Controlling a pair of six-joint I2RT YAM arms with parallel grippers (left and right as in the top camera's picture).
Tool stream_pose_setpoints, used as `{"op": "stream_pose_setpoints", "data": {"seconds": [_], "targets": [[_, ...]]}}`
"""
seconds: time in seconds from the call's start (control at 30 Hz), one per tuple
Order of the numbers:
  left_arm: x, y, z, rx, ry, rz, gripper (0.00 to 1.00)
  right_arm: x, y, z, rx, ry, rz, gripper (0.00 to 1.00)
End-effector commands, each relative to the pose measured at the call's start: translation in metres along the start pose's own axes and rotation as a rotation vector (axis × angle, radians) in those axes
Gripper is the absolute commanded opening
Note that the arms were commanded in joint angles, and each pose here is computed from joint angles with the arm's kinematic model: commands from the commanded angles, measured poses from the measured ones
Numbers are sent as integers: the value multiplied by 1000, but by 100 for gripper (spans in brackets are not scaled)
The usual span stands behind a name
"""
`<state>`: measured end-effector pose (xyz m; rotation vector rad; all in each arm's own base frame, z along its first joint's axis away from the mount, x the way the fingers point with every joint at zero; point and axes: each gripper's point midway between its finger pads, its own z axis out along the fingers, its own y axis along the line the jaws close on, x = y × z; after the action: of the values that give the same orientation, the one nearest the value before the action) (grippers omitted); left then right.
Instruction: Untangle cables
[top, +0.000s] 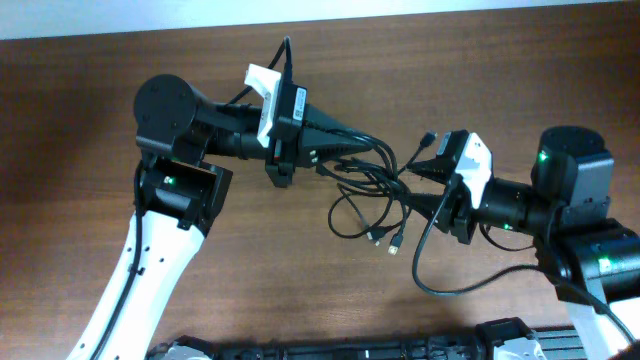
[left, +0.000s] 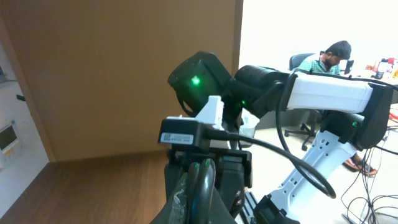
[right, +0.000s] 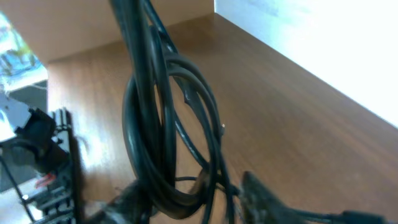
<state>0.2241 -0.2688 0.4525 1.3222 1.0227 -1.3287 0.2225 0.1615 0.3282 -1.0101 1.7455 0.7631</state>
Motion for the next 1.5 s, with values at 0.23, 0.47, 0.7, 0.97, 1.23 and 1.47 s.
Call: {"op": "stream_pose_setpoints", "data": {"seconds": [0.23,0.47,0.7,0.97,1.23,1.47], "targets": [[-16,-7,-2,-5,-10,59,13,-5,9,3,-86,-33,13,4],[45,94,-36,-640,50,-353,99,-1,-1,4,-32,-7,49,4],[118,83,-60,-700,420,-208,99,15,-34,1,172,69,202,4],[113,28,-42,-479,595,202,99,16,-30,2,154,71,233,4],[140,24,-49,-498,710,129,99,47,-33,-1,206,188,320,36],[150,45,-81,-737,808,14,99,122,-38,25,118,491,599,63]]}}
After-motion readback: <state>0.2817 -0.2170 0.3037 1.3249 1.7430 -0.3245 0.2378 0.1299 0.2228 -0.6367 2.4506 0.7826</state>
